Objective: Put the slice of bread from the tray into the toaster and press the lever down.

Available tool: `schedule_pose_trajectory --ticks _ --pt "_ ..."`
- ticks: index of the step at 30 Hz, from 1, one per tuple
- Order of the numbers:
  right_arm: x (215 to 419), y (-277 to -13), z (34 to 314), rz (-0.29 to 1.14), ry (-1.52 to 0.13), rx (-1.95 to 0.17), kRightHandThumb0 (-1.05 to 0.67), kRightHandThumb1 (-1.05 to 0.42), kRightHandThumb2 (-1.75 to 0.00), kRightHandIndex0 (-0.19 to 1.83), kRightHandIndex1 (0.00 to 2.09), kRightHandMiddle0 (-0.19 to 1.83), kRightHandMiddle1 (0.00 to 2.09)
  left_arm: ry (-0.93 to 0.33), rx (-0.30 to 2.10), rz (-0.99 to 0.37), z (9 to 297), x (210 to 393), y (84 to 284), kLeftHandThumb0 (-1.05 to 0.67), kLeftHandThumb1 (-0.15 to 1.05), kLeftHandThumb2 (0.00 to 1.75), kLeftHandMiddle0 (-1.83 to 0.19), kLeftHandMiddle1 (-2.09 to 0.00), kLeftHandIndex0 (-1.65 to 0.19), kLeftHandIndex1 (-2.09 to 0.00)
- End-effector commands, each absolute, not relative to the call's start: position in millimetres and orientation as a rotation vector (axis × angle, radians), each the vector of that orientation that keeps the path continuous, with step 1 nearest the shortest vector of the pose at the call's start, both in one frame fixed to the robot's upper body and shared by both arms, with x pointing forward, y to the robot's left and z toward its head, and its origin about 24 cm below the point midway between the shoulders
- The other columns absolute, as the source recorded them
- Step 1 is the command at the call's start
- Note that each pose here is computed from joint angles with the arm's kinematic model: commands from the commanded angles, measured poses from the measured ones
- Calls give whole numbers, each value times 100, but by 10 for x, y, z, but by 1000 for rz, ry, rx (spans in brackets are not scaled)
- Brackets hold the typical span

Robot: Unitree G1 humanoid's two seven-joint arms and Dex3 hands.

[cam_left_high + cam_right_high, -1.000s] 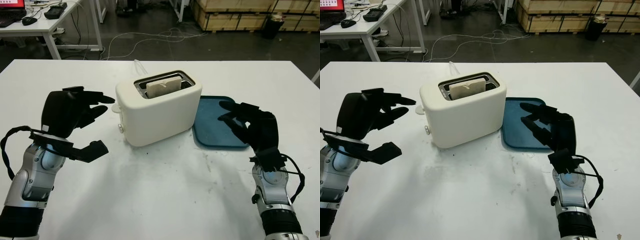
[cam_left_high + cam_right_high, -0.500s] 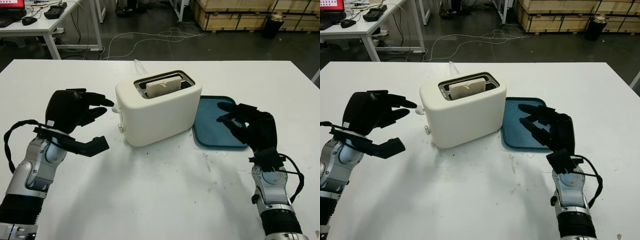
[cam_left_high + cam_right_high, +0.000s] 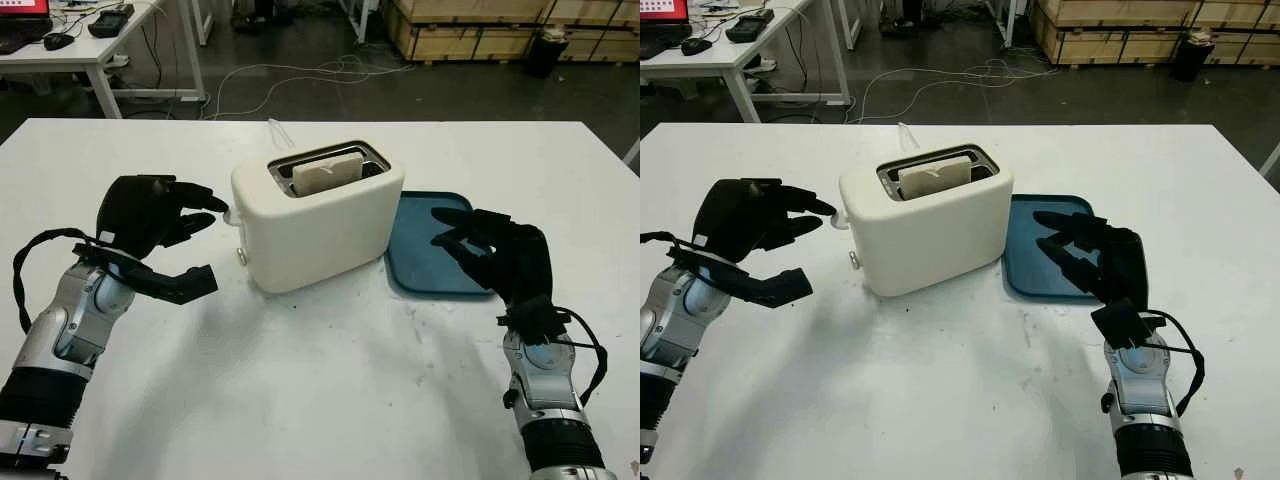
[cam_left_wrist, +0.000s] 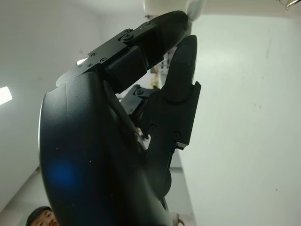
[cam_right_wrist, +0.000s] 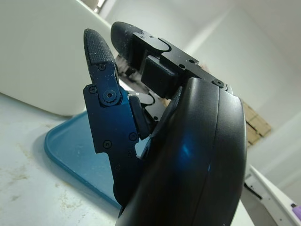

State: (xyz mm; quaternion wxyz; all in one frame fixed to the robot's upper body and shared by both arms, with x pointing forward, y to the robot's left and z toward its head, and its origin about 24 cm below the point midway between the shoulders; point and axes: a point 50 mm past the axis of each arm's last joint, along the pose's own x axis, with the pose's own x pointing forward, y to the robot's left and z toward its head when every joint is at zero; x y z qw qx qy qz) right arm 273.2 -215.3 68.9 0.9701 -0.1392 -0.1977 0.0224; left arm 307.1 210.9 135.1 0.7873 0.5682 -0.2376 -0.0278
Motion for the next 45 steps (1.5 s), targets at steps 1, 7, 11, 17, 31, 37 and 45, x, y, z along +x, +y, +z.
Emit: schedule_pose_trajectory --ticks 1,7,11,17,31,37,45 --pt "2724 -2167 696 45 -404 -278 -51 -92 -3 86 97 111 0 -547 1246 -70 1404 3095 2080 -35 92 7 -91 -150 -116 -18" --pt "2723 -2163 697 49 -398 -289 -48 -92 -3 87 96 111 0 -569 1272 -98 1439 3096 2056 -34 91 7 -90 -152 -117 -19" --pt "2723 -2155 690 52 -396 -282 -47 -92 -2 87 96 111 0 -585 1287 -96 1478 3100 2055 -34 92 5 -92 -147 -118 -21" --pt "2721 -2148 674 56 -381 -285 -48 -92 -2 87 95 111 0 -587 1295 -98 1518 3098 2061 -34 92 4 -92 -145 -117 -21" --pt "2717 -2144 663 63 -372 -279 -49 -92 -2 86 96 111 0 -593 1304 -127 1494 3098 2030 -33 91 1 -96 -145 -118 -24" --pt "2715 -2147 670 62 -377 -292 -49 -92 -3 87 95 111 0 -592 1355 -174 1504 3096 2030 -32 92 2 -96 -144 -117 -24" --pt "2706 -2151 657 63 -372 -286 -51 -92 -2 87 94 110 0 -598 1452 -268 1533 3119 1989 -36 90 2 -101 -142 -127 -32"
